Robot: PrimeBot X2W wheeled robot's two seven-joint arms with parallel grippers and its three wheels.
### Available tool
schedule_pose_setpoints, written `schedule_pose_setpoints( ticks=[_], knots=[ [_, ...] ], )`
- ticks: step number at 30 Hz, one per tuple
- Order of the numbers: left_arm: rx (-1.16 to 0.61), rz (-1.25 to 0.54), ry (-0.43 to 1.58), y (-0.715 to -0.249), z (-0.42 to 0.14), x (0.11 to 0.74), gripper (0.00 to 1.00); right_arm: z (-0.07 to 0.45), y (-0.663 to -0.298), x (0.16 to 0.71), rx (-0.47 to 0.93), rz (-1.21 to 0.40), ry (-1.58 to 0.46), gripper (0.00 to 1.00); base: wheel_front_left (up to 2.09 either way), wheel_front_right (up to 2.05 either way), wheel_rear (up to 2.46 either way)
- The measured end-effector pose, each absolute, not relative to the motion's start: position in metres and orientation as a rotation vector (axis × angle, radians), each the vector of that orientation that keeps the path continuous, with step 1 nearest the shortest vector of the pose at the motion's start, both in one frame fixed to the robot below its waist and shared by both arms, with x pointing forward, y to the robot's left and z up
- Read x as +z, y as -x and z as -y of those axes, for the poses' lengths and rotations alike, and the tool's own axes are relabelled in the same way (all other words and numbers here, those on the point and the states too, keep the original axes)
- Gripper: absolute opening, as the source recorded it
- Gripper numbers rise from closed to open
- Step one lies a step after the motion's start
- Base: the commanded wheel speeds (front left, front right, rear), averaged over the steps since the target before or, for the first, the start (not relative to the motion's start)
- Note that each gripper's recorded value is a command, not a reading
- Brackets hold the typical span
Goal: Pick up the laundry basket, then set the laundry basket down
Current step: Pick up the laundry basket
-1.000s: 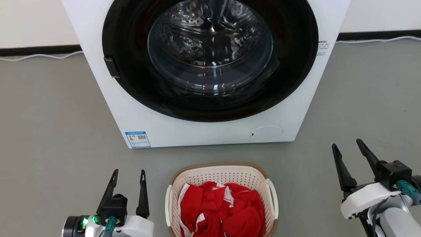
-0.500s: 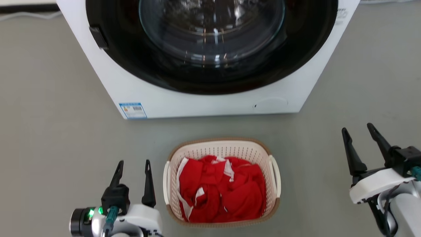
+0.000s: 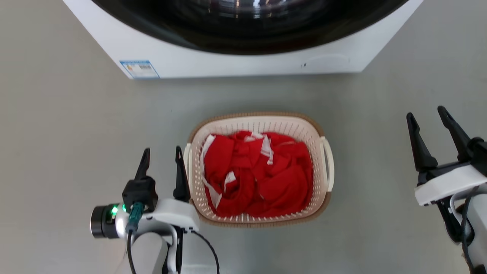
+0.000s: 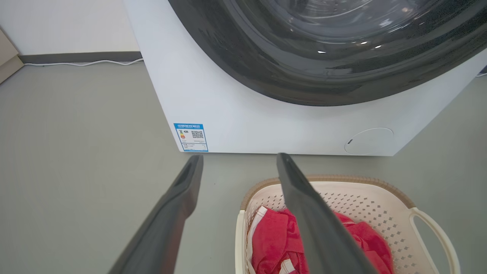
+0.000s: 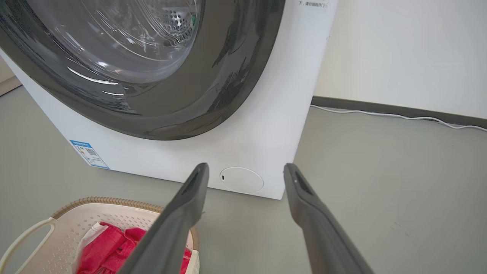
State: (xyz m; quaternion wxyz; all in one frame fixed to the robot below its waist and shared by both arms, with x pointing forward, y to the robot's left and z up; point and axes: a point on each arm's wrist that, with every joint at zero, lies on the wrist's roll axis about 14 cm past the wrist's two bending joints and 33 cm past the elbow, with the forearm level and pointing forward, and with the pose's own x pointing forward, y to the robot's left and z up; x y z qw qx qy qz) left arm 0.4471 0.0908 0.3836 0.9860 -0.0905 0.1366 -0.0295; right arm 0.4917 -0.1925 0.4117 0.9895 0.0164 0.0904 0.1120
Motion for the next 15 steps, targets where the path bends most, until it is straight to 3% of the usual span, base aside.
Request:
schedule_pose_setpoints(
  ticks=[9, 15],
  knots=[
    [-0.046, -0.362, 0.174, -0.469, -0.085, 0.338, 1.0, 0.178, -0.51, 0.365, 0.278, -0.259, -0.054, 1.0, 0.0, 0.0, 0.0],
    [-0.041, -0.469, 0.173, -0.468, -0.082, 0.295, 1.0, 0.15, -0.504, 0.318, 0.359, -0.367, -0.082, 1.0, 0.0, 0.0, 0.0]
  ],
)
